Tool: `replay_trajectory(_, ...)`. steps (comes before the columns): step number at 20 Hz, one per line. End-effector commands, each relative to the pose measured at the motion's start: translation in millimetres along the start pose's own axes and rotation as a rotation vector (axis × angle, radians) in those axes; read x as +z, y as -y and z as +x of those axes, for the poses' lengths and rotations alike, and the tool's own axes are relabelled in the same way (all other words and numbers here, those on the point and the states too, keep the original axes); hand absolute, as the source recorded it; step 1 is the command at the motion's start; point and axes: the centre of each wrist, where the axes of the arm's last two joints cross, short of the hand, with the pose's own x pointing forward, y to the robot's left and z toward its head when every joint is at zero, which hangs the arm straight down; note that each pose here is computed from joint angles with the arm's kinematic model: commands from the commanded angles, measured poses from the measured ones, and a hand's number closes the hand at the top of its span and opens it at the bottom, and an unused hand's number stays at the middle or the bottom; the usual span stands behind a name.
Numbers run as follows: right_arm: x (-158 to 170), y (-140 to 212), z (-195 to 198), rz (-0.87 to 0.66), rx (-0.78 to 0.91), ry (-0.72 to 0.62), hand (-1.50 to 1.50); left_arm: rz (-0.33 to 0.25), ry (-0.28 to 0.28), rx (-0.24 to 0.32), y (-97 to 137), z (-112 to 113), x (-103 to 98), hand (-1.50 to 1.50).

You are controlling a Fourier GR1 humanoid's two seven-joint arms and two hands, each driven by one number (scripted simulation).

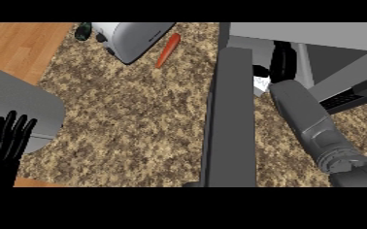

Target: Pick up the milk, place it into the microwave and close the microwave

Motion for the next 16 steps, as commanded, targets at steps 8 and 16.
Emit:
replay_trajectory(8, 1.0, -7.7, 10.6, 0.014, -0.012, 0.026, -1.50, -0.008, -0.007, 0.019, -0.2, -10.1, 5.0, -1.50)
replay_trajectory(16, 20.9, -12.5, -2.8, 0.040, -0.073, 0.025, -1.50, 0.019, 0.006, -0.013, 4.2, -8.0, 0.1, -1.50)
